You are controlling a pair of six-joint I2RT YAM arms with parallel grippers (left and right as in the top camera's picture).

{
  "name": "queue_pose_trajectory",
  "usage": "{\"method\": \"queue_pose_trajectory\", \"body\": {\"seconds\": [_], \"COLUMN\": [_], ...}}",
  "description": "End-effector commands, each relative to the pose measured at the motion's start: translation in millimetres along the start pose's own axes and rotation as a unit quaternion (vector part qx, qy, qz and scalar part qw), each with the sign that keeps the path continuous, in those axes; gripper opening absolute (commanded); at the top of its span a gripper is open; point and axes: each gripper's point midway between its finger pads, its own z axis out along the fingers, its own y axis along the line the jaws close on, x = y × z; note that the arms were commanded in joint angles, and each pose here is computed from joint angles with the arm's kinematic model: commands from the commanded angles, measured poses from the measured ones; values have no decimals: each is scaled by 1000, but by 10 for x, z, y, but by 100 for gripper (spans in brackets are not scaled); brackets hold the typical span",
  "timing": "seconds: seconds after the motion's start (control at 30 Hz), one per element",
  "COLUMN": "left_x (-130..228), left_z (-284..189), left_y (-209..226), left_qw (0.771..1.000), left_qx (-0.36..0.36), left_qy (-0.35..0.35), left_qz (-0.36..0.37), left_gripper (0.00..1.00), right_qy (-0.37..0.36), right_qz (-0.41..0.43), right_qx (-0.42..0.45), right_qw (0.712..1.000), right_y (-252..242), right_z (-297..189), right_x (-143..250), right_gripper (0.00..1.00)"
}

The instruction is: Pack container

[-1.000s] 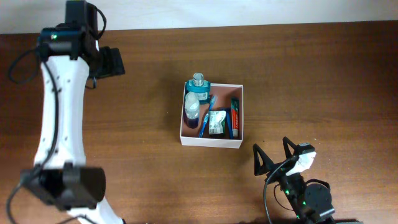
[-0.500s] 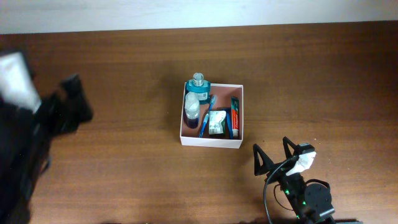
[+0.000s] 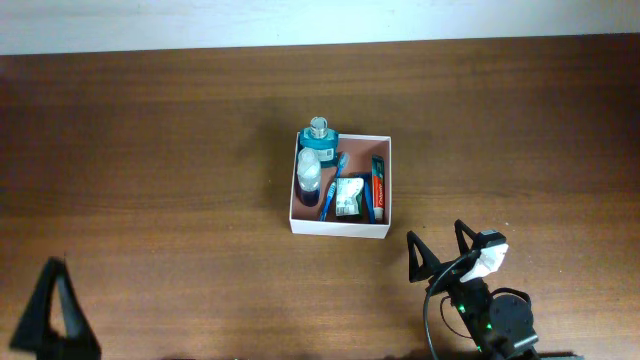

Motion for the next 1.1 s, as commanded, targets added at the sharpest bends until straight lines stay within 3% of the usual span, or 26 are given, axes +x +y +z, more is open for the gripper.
{"method": "queue_pose_trajectory", "body": {"seconds": [0.0,0.43,0.77,1.07], "left_x": [215,1775,2525,2747], "left_z": [-36,414,1194,1585], "left_y": [73,372,244,109], "left_qw": [1000,981,993,998], "left_qx": [-9,-52,5,64], "left_qy": [20,180,114,-2], "left_qz": [7,41,20,0], "left_gripper": [99,99,99,99], "right_qy": [-5,-5,-5,-5], "right_qz": [-1,-1,-1,-1], "right_qx": [7,7,7,7], "right_qw": [1000,1000,1000,1000], "right_y": [-37,-37,-37,-37], "right_z": [2,2,2,2], "right_x": [3,3,3,3], "right_gripper": [98,98,98,98]}}
